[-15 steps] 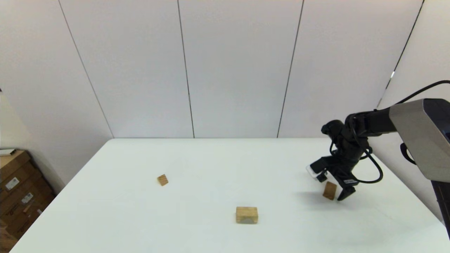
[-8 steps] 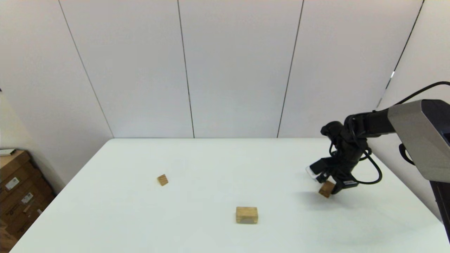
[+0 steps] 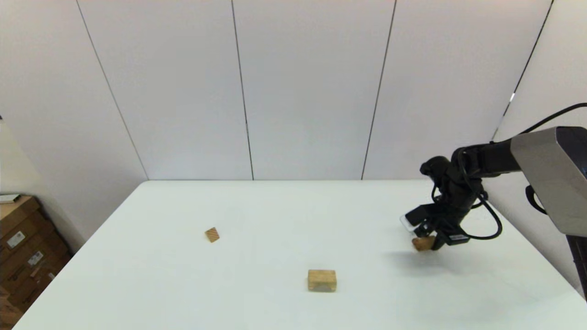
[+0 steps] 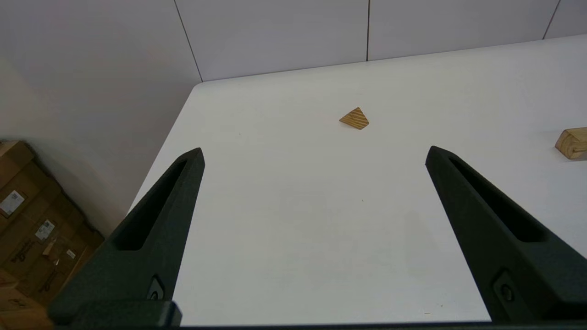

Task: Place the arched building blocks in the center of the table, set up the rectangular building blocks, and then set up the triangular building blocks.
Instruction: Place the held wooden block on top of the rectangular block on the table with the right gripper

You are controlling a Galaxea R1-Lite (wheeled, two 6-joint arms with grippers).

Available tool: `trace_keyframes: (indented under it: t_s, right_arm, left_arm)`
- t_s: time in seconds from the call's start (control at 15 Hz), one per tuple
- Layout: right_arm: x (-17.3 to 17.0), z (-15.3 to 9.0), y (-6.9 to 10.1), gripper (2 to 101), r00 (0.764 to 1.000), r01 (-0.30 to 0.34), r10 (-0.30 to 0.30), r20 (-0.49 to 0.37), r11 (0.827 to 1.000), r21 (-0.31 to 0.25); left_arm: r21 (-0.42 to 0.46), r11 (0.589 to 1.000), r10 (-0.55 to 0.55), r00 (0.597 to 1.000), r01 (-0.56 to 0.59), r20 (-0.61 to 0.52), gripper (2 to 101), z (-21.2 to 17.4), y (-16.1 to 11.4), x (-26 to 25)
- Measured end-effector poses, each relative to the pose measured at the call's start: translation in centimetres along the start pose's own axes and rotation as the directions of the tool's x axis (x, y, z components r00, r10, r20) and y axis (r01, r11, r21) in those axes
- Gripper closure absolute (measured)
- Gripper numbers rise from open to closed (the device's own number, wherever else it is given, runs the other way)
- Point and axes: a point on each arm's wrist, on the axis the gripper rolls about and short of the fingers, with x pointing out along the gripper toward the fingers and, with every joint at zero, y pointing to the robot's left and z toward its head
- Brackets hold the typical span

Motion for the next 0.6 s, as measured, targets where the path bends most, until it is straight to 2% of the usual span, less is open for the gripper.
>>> trace_keyframes:
  t_s: [0.13, 0.33, 0.47, 0.6]
  right_arm:
    - [-1.5, 0.7, 0.0, 78.1, 0.998, 0.041, -0.043, 0.054, 0.999, 0.032]
    - [-4.2, 2.3, 0.2, 78.1, 0.987, 0.083, -0.098, 0.124, 0.989, 0.125]
    - [-6.0, 4.1, 0.9, 78.1, 0.984, 0.052, -0.082, 0.157, 0.981, 0.188]
    - [-7.6, 6.3, 1.7, 78.1, 0.982, 0.022, -0.062, 0.177, 0.976, 0.217]
  left_arm:
    - [0.000, 1.000, 0.000, 1.000, 0.000, 0.000, 5.4, 0.0, 0.0, 0.0]
    - [0.000, 1.000, 0.000, 1.000, 0.000, 0.000, 5.4, 0.0, 0.0, 0.0]
    - [0.000, 1.000, 0.000, 1.000, 0.000, 0.000, 5.4, 0.0, 0.0, 0.0]
    - [0.000, 1.000, 0.000, 1.000, 0.000, 0.000, 5.4, 0.0, 0.0, 0.0]
